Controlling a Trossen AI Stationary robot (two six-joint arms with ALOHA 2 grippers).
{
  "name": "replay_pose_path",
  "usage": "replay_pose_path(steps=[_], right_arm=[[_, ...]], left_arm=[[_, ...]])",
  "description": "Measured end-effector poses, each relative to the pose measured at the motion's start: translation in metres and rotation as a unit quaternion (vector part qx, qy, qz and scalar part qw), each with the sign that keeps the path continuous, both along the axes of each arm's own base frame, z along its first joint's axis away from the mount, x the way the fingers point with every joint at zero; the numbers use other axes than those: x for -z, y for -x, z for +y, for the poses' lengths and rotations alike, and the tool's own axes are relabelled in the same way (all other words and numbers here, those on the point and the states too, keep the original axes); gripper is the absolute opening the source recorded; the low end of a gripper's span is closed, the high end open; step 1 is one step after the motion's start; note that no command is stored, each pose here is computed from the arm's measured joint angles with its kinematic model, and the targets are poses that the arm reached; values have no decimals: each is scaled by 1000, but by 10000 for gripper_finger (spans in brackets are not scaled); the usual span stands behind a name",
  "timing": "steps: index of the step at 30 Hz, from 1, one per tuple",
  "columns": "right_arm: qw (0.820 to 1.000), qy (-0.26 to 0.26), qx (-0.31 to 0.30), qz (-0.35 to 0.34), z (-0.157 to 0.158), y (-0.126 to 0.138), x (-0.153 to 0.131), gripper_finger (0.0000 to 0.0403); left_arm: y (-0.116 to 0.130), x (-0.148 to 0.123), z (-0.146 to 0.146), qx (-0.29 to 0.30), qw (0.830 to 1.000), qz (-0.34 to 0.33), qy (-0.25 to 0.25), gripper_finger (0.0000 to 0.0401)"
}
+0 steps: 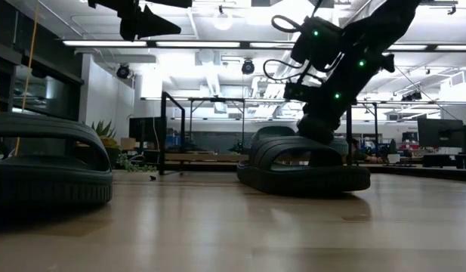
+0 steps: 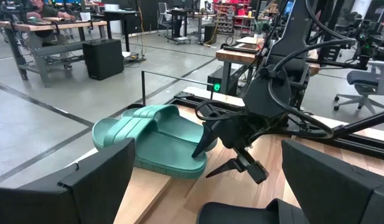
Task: Pick and place slides into the shelf
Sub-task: Put the green slide on the shelf, then put the right black slide on the shelf
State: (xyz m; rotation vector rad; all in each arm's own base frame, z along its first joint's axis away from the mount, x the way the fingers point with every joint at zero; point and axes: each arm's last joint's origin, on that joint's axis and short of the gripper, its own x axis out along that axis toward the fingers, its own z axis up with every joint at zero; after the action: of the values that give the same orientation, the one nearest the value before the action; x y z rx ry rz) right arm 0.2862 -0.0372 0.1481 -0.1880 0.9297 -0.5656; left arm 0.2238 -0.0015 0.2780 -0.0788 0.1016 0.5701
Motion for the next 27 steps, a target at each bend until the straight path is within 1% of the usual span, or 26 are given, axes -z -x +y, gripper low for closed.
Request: replay_pose_path(steps=[7,12,18,22,27], right_arm=[[1000,1,-3,-7,2,-2,-2,226],[1000,2,-8,-14,4,-7,-8,226],[999,33,-4,10,15,-13,-22,226],[999,47,-1,3,22,-18,-30,226],[999,50,-19,-5,31,-23,-37,226]], left_arm=[[0,0,0,0,1000,0,0,381],[0,0,0,0,1000,0,0,381],[0,0,0,0,1000,0,0,381],[0,0,0,0,1000,0,0,381],[0,0,0,0,1000,0,0,381]])
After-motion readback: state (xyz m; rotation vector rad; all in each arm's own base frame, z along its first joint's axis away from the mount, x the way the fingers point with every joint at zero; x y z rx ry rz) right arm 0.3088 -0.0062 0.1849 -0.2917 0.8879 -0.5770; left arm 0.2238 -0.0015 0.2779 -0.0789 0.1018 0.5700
